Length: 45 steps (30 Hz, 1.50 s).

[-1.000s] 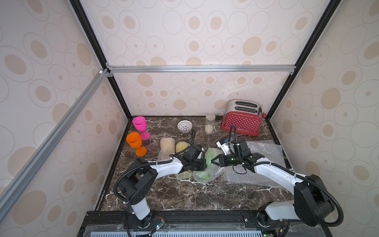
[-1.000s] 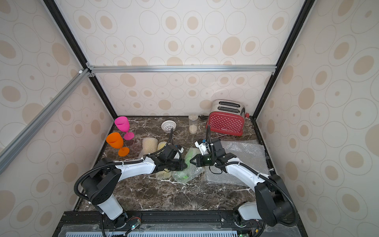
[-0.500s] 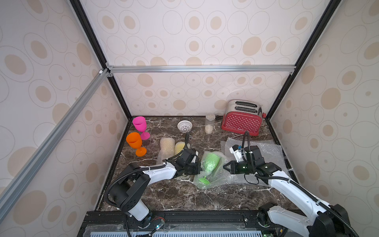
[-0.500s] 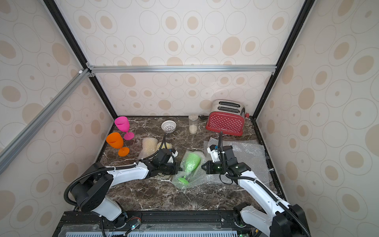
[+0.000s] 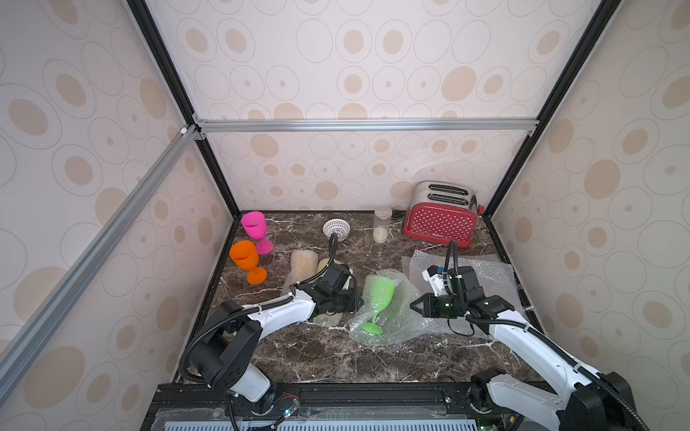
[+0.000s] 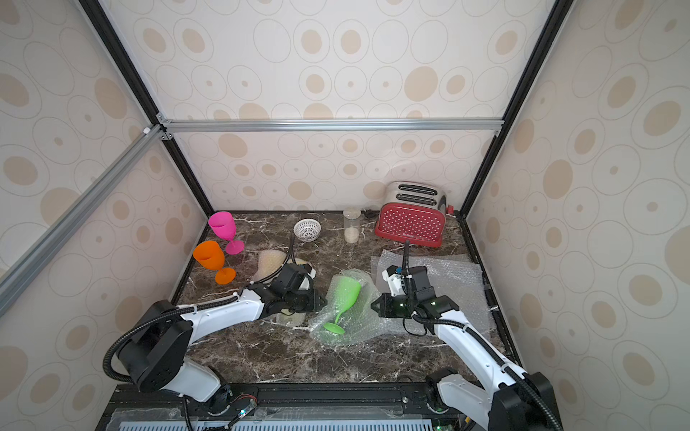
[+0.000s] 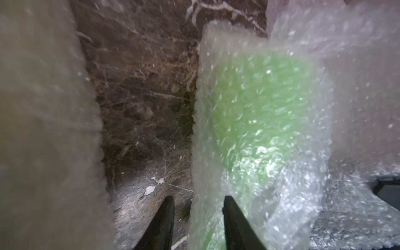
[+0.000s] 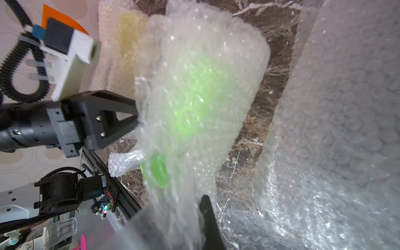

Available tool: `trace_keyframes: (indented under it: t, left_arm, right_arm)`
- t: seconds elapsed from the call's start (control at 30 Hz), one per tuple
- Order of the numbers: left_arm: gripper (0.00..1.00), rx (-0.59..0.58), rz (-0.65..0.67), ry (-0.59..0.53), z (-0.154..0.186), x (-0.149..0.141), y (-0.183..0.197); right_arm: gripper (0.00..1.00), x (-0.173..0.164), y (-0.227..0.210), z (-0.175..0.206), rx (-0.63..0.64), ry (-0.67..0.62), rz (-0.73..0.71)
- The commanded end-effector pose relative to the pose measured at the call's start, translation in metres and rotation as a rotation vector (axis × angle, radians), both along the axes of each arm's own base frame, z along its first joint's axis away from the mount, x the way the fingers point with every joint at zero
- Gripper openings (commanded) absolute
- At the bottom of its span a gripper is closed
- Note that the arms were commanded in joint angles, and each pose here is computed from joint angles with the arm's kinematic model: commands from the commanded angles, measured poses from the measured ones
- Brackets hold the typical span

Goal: Unpack wine glasses from bubble wrap
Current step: Unwrap the bubble wrap at the center of the board.

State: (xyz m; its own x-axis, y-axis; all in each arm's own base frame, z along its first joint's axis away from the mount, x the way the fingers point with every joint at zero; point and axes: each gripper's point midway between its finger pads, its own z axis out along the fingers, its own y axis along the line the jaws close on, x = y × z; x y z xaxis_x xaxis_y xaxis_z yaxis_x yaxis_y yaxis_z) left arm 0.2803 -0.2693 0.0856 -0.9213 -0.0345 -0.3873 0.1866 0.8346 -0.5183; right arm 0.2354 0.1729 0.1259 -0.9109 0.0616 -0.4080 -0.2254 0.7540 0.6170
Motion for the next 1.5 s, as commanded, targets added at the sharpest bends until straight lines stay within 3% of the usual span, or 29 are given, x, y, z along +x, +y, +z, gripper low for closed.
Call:
trace_keyframes:
  t: [0.0,0.3,0.67,0.7,0.8,0.93,1.0,1.47]
  left_arm:
    - [0.48,0.056,-0.016,-0.094,0.033,0.016,0.006]
    - [0.68,-0.092,-0.136,-0.156,0.07,0.021,-0.047]
    - [0.7,0.081,-0.185,-0.118,0.019,0.028,-0.053]
    - [0.68,0.1,-0.182,-0.113,0.015,0.028,-0.051]
    - [0.5,0.143,-0.155,-0.108,0.01,0.031,-0.043]
    - [0.24,0.1,-0.133,-0.1,0.014,0.03,-0.04]
    - [0.17,0.082,-0.115,-0.094,0.015,0.028,-0.035]
    - [0.08,-0.022,0.084,-0.057,0.012,0.027,0.029]
  right_arm:
    - [0.02,0.004,0.008,0.016,0.027,-0.032,0.038]
    - [0.02,0.007,0.033,0.027,0.05,-0.054,0.094]
    - [0.02,0.003,0.064,0.033,0.04,-0.07,0.176]
    - [0.02,0.002,0.063,0.034,0.032,-0.074,0.174]
    - [0.02,0.0,0.05,0.029,-0.03,-0.075,0.142]
    - [0.01,-0.004,0.022,0.015,-0.152,-0.025,0.062]
    - [0.01,-0.008,0.007,0.01,-0.183,0.017,0.015]
    - [0.0,-0.035,-0.105,-0.029,-0.336,0.265,-0.455]
